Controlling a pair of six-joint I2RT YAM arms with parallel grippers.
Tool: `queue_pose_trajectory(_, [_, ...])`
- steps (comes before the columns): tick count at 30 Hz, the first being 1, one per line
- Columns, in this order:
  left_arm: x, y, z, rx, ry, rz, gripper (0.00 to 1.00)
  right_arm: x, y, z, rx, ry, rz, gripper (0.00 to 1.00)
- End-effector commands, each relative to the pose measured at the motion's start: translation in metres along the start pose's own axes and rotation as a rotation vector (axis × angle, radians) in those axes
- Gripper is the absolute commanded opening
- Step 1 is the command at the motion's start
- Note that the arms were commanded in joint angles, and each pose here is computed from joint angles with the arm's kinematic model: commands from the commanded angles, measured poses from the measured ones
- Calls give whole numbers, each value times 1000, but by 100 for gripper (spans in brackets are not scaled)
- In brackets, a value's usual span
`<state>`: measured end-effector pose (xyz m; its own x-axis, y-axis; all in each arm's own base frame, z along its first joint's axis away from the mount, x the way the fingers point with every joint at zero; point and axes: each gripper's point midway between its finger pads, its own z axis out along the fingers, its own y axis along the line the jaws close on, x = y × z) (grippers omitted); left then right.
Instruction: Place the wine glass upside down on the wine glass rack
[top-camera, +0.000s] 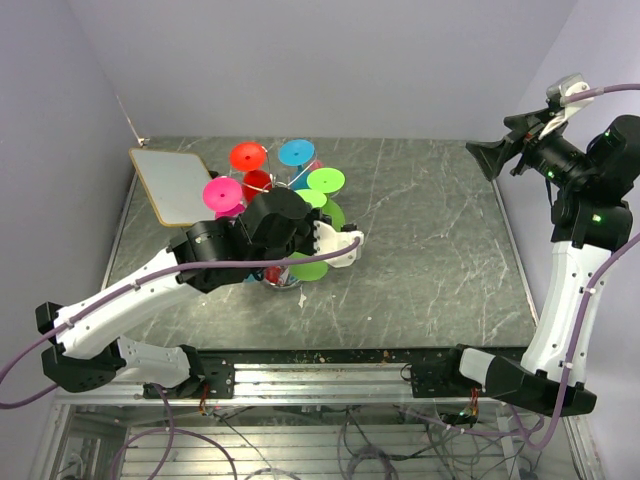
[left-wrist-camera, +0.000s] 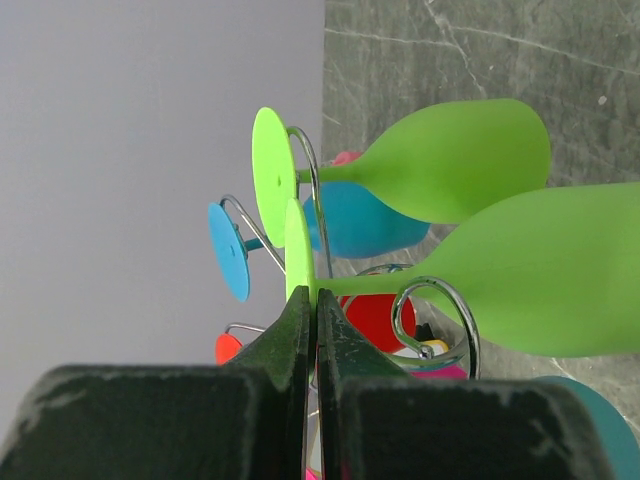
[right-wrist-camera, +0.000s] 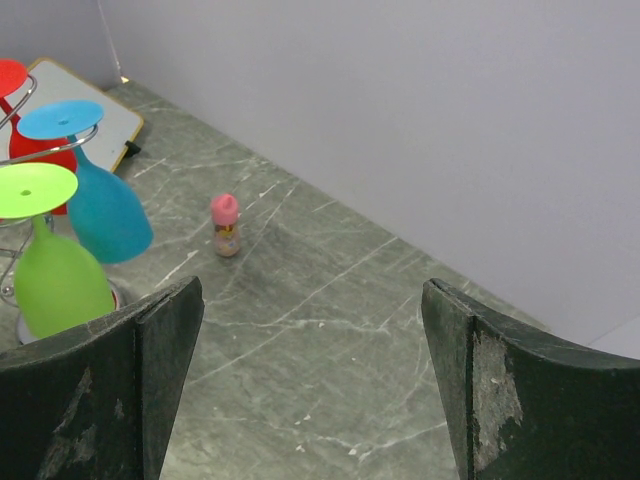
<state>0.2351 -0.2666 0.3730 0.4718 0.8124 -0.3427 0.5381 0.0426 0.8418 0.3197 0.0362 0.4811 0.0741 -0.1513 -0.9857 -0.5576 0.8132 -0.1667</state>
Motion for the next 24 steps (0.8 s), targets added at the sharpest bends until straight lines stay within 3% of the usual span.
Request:
queue_pose_trajectory(1, [10, 14, -12, -50, 24, 1, 7, -1, 0, -3, 5, -10, -4, 90])
queue_pose_trajectory(14, [25, 13, -23, -35, 42, 36, 7, -3, -1, -5, 3, -18, 5, 90])
queue_pose_trajectory(24, [18, 10, -31, 10, -21, 52, 7, -1, -8, -4, 15, -11, 14, 90])
